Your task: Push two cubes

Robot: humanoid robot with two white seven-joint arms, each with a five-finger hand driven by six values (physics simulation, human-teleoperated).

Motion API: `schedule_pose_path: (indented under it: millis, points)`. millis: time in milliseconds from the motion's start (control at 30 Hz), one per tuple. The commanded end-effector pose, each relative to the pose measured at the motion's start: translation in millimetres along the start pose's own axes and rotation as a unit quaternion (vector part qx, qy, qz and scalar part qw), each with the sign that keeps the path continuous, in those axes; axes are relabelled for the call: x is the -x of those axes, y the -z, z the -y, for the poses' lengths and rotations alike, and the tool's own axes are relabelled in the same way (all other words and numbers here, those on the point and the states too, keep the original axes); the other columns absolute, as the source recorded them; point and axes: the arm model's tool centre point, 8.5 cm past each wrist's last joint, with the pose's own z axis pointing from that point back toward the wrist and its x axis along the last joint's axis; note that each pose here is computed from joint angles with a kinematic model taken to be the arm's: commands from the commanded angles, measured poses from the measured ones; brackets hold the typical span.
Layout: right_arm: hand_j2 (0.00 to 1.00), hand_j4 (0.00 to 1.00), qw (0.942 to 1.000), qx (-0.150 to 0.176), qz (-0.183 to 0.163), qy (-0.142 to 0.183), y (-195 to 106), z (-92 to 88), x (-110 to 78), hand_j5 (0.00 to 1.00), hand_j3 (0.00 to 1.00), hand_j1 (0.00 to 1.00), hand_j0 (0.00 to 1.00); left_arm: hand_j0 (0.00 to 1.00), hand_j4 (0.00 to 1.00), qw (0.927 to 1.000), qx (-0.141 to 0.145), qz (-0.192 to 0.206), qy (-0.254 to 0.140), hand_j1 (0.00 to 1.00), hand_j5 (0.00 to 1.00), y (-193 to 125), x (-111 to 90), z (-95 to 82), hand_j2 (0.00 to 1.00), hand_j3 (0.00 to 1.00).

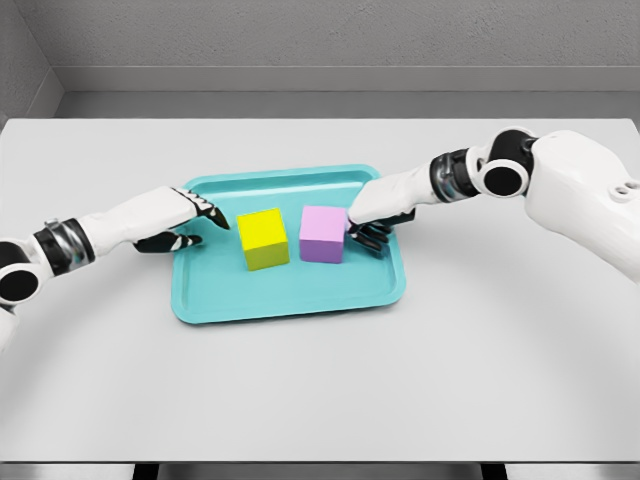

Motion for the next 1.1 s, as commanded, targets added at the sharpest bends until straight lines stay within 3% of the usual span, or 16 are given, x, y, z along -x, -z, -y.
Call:
schedule_pose_path:
  millis: [0, 333, 633, 1067]
  points:
    - [0.1, 0.1, 1.0, 0.002, 0.003, 0.0, 3, 2.1, -2.1, 0.1, 0.1, 0.1, 0.1, 0.61, 0.61, 1.0, -0.002, 0.001, -0.004, 0.61, 0.61, -1, 0, -0.3, 0.61, 0.61]
    - [0.1, 0.1, 1.0, 0.001, 0.0, 0.003, 5, 4.5, 0.2, 0.1, 0.1, 0.1, 0.1, 0.61, 0.61, 0.9999, -0.005, 0.01, -0.012, 0.61, 0.61, 15, -5, 2.5, 0.61, 0.61]
    - [0.1, 0.1, 1.0, 0.001, -0.002, 0.004, 6, 5.8, 1.8, 0.1, 0.1, 0.1, 0.1, 0.61, 0.61, 0.9996, 0.013, 0.015, -0.02, 0.61, 0.61, 24, -8, 9.8, 0.61, 0.61]
    - [0.1, 0.1, 0.9999, -0.006, -0.008, 0.005, 5, 4.2, 5.3, 0.1, 0.1, 0.1, 0.1, 0.61, 0.61, 0.9991, 0.027, 0.026, -0.02, 0.61, 0.61, 36, -13, 6.9, 0.61, 0.61]
